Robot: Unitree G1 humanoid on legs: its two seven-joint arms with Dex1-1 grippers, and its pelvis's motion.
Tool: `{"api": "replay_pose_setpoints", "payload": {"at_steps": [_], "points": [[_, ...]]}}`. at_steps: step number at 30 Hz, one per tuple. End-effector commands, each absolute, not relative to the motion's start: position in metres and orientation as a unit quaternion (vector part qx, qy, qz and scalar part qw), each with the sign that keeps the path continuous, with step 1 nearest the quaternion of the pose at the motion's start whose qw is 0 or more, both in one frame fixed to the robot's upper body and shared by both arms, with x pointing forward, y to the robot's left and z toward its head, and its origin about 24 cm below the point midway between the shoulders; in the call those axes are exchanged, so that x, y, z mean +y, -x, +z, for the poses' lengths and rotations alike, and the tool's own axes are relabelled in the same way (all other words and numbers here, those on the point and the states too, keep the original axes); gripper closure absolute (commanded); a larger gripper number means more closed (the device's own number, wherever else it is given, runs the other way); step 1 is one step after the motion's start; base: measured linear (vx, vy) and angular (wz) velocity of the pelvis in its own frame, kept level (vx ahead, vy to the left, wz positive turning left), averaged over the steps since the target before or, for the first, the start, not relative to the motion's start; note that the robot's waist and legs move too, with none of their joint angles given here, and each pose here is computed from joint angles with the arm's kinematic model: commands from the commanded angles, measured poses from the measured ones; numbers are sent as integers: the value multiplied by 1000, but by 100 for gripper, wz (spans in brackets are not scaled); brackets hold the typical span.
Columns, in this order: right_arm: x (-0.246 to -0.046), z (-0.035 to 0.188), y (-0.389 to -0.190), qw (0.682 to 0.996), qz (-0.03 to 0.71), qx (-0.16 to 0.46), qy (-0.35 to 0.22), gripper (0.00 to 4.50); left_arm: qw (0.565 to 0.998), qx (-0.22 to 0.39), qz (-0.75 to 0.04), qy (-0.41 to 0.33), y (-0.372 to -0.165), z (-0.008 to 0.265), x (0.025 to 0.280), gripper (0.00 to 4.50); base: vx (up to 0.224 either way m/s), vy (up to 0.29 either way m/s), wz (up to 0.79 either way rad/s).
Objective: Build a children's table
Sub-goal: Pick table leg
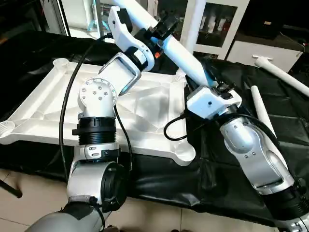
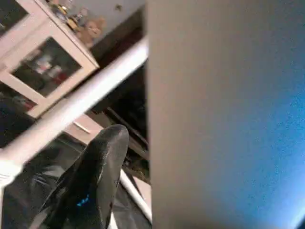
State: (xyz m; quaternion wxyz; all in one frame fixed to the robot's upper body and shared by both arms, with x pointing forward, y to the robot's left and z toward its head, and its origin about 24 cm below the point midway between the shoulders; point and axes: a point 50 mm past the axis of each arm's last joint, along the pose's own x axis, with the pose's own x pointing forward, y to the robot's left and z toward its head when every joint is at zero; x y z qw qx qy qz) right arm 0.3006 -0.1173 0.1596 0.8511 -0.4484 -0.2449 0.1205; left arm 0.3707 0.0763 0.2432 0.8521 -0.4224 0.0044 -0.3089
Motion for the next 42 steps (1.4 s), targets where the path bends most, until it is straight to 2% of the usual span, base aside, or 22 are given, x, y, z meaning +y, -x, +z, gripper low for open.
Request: {"api": "replay_pose_setpoints", "payload": {"at_steps": [1, 6, 7, 9, 13, 14, 16, 20, 23, 25, 27, 28, 30, 31, 32, 33, 34, 35, 37, 42], "points": [[-109, 168, -294, 834, 133, -288, 451, 270, 867, 7, -277, 414, -375, 243, 80, 170, 0, 0, 0], [-110, 167, -296, 832, 130, -288, 455, 270, 867, 2, -256, 427, -378, 242, 85, 209, 0, 0, 0], [-109, 167, -296, 831, 131, -289, 457, 270, 867, 0, -254, 429, -378, 242, 85, 235, 0, 0, 0], [-108, 167, -296, 829, 132, -290, 460, 270, 865, -5, -249, 435, -379, 243, 87, 243, 0, 0, 0], [-107, 166, -295, 838, 143, -286, 443, 270, 865, -17, -229, 445, -381, 245, 93, 277, 0, 0, 0], [-107, 166, -295, 838, 145, -286, 442, 235, 865, -18, -227, 446, -381, 246, 93, 283, 0, 0, 0], [-107, 166, -295, 845, 151, -285, 426, 200, 865, -20, -222, 449, -382, 246, 95, 289, 0, 0, 0], [-109, 170, -295, 854, 158, -292, 400, 162, 871, -29, -204, 445, -385, 246, 101, 299, 0, 0, 0], [-107, 172, -291, 845, 192, -312, 389, 146, 880, -37, -196, 431, -386, 246, 104, 301, 0, 0, 0], [-105, 171, -289, 857, 222, -308, 349, 143, 886, -42, -194, 418, -387, 246, 107, 301, 0, 0, 0], [-107, 176, -289, 891, 236, -288, 259, 143, 899, -53, -202, 385, -387, 248, 110, 301, 0, 0, 0], [-109, 177, -289, 900, 241, -279, 233, 143, 903, -58, -207, 372, -387, 249, 111, 301, 0, 0, 0], [-113, 180, -289, 917, 292, -231, 144, 143, 913, -64, -236, 327, -386, 253, 112, 301, 0, 0, 0], [-113, 180, -289, 917, 292, -231, 144, 143, 913, -64, -236, 327, -386, 253, 112, 301, 0, 0, 0], [-122, 178, -295, 927, 311, -180, 108, 143, 916, -63, -282, 278, -381, 256, 109, 301, 0, 0, 0], [-126, 177, -298, 931, 316, -156, 93, 143, 915, -62, -306, 254, -379, 257, 107, 301, 0, 0, 0], [-128, 176, -299, 932, 317, -149, 90, 143, 915, -61, -313, 248, -378, 257, 106, 301, 0, 0, 0], [-137, 174, -304, 936, 329, -107, 68, 143, 909, -55, -349, 222, -373, 259, 102, 302, 0, 0, 0], [-158, 169, -305, 922, 385, -20, 33, 143, 886, -37, -428, 177, -360, 262, 90, 302, 0, 0, 0], [-175, 174, -301, 897, 441, 14, -17, 143, 861, -23, -483, 155, -351, 265, 80, 302, 0, 0, 0]]}}
